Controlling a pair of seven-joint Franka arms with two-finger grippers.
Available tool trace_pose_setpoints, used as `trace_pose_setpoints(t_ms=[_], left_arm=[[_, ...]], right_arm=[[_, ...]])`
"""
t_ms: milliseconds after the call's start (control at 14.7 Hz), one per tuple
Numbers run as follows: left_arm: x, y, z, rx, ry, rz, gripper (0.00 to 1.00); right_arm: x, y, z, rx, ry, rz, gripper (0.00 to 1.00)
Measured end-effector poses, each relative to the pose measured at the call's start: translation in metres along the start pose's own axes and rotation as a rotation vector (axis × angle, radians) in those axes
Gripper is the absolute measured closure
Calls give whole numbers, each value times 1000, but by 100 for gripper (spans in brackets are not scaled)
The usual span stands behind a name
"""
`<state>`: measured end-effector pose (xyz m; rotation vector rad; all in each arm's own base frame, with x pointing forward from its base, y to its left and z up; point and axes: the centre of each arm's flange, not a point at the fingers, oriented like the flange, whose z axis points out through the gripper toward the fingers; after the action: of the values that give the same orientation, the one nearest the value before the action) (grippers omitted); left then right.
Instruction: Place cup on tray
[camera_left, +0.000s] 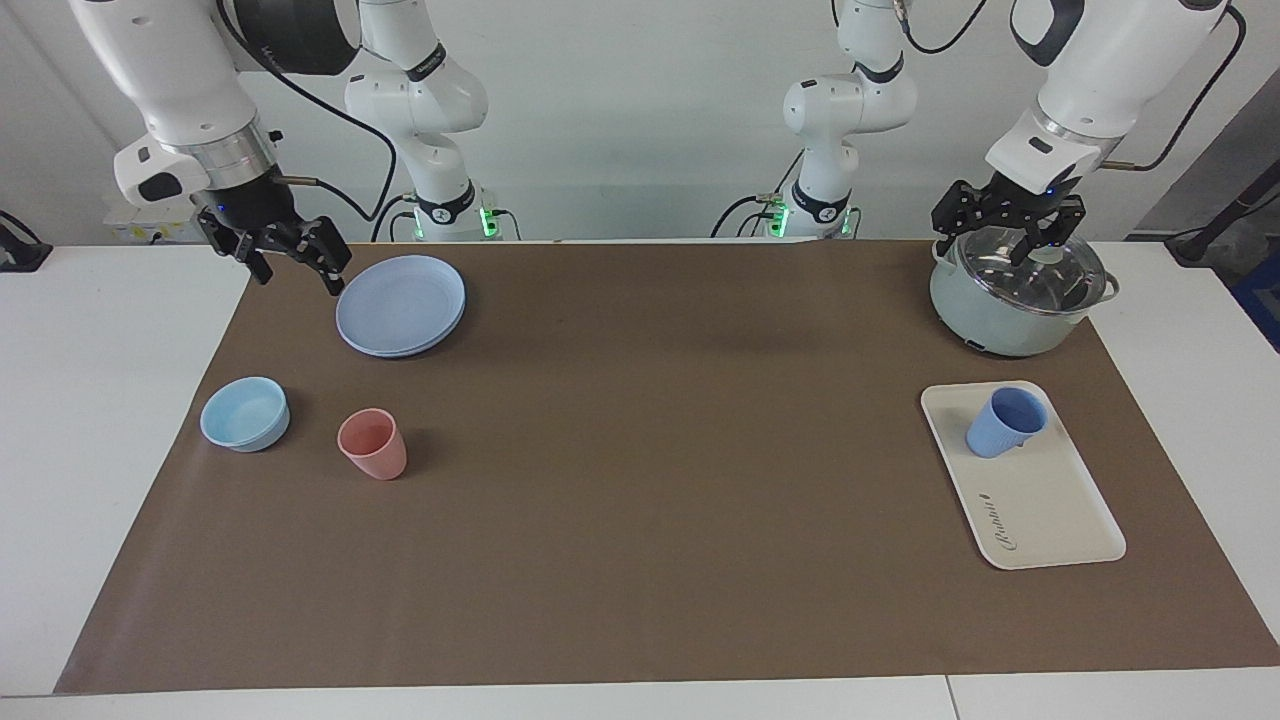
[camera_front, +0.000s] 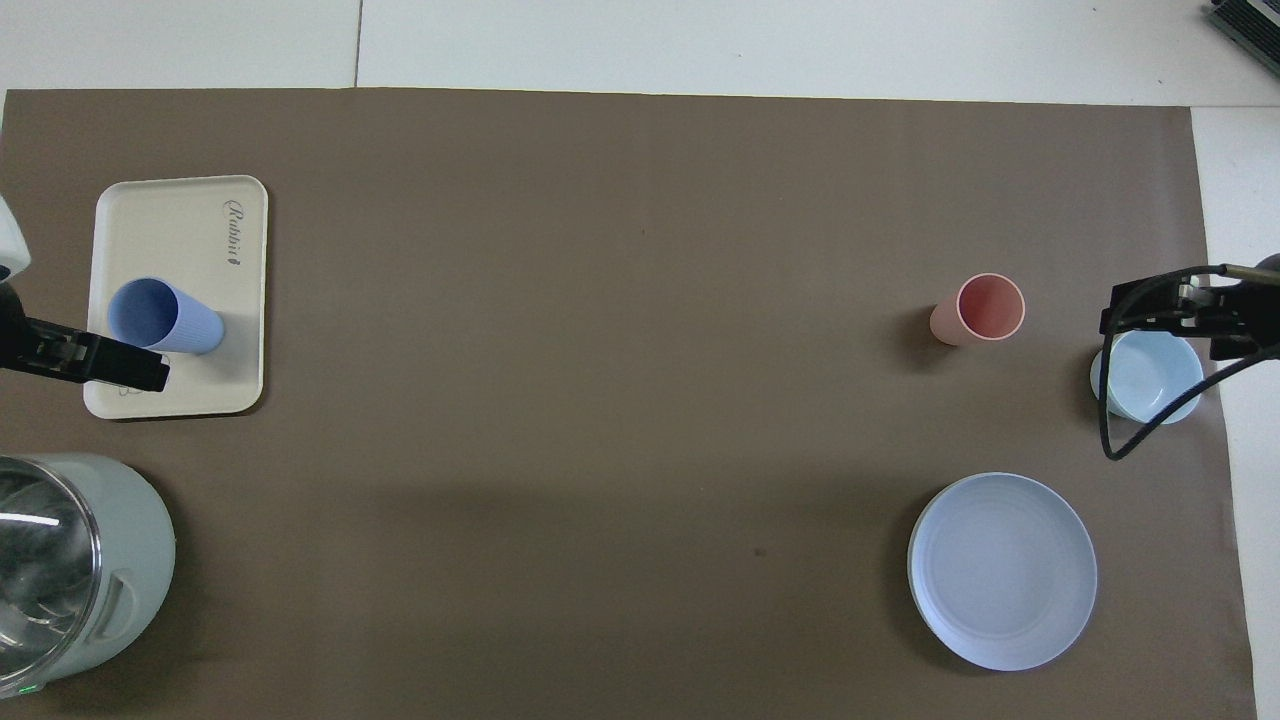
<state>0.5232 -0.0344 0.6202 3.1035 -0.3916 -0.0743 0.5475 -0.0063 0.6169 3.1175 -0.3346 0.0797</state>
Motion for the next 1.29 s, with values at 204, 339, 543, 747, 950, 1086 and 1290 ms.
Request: trace_pose_setpoints(t_ms=[204,339,543,747,950,1086,1290], left_arm=[[0,0,0,0,-2,-11,0],[0,0,0,0,-2,-12,0],[0,3,2,-1,-6,-22,0],[2,12,4,0,-11,-52,0],[2,12,4,0,-11,-57,0],[2,12,5,0,-12,-58,0],[2,12,5,0,-12,-59,0]], right_arm=[[4,-17,-5,-21,-25,-32,1],[9,-21,-3,-22,-36,-36,1],[8,-21,6,-29,-65,-37,1],[4,-21,11,-33,-82,-38,0],[-3,-18,11,-26,-95,-40,0],[-9,-15,11,-14,-101,-71,0],[-13,-14,8,-10,-96,-88,0]])
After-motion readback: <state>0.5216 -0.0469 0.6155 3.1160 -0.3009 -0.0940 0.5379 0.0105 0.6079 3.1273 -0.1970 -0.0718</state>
